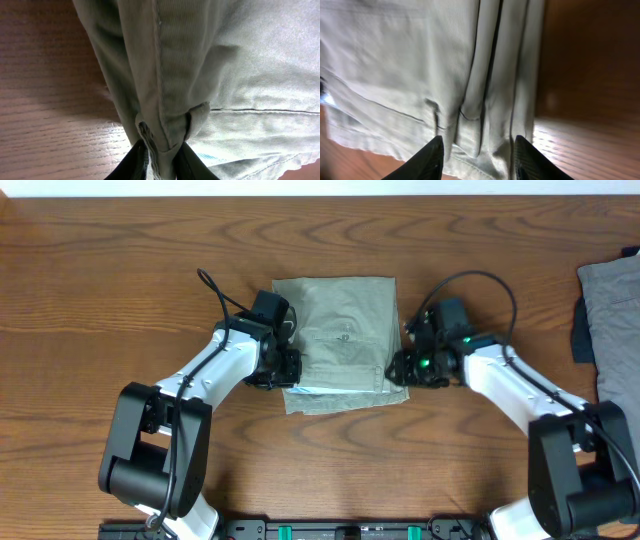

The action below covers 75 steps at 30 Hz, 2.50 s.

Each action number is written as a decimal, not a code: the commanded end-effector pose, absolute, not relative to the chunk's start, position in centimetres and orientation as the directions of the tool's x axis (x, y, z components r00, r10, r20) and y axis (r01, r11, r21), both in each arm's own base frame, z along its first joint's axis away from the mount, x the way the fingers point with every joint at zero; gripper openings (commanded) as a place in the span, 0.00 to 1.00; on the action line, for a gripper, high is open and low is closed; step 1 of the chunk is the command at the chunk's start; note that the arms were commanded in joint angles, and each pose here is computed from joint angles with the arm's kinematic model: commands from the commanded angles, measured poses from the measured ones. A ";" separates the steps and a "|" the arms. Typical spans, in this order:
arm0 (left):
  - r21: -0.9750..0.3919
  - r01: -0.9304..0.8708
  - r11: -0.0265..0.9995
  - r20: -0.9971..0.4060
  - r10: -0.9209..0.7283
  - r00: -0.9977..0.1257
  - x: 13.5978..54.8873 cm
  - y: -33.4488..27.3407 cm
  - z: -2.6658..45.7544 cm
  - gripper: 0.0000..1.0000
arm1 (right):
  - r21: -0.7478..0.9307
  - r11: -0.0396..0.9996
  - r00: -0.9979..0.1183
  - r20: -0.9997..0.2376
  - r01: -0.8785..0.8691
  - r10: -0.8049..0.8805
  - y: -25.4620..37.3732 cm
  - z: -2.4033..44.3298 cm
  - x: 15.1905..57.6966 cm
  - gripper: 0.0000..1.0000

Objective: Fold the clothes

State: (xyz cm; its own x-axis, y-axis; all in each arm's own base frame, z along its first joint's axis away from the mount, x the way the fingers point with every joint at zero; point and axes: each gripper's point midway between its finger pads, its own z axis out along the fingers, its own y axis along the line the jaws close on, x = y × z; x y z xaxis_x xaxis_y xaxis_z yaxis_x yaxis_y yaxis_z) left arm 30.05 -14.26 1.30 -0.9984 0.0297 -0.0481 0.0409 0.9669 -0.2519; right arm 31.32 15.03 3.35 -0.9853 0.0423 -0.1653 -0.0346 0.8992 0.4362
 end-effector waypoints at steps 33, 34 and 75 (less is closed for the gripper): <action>-0.245 0.028 0.969 -0.051 0.016 -0.999 30.7 -14.1 1.4 0.22 | 0.306 0.952 -0.988 -0.146 0.005 0.052 16.3 0.8 31.7 0.45; -0.245 0.028 0.969 -0.051 0.016 -0.999 30.7 -14.1 1.4 0.22 | 0.307 0.952 -0.988 -0.147 0.005 0.053 16.3 0.8 31.7 0.45; -0.143 -0.129 0.981 -0.190 -0.155 -0.969 30.9 -11.0 7.0 0.50 | 0.356 0.927 -0.981 -0.104 0.117 0.163 17.0 1.0 31.7 0.32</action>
State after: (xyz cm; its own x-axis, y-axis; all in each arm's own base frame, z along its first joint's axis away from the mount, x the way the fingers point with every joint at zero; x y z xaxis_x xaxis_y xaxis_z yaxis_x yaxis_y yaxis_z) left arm 30.43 -12.66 6.90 -0.9811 -0.1100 -0.1592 -0.0741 0.9737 -0.2155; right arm 32.00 16.89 1.39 -0.9818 0.1453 -0.1220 0.0926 0.9281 0.3606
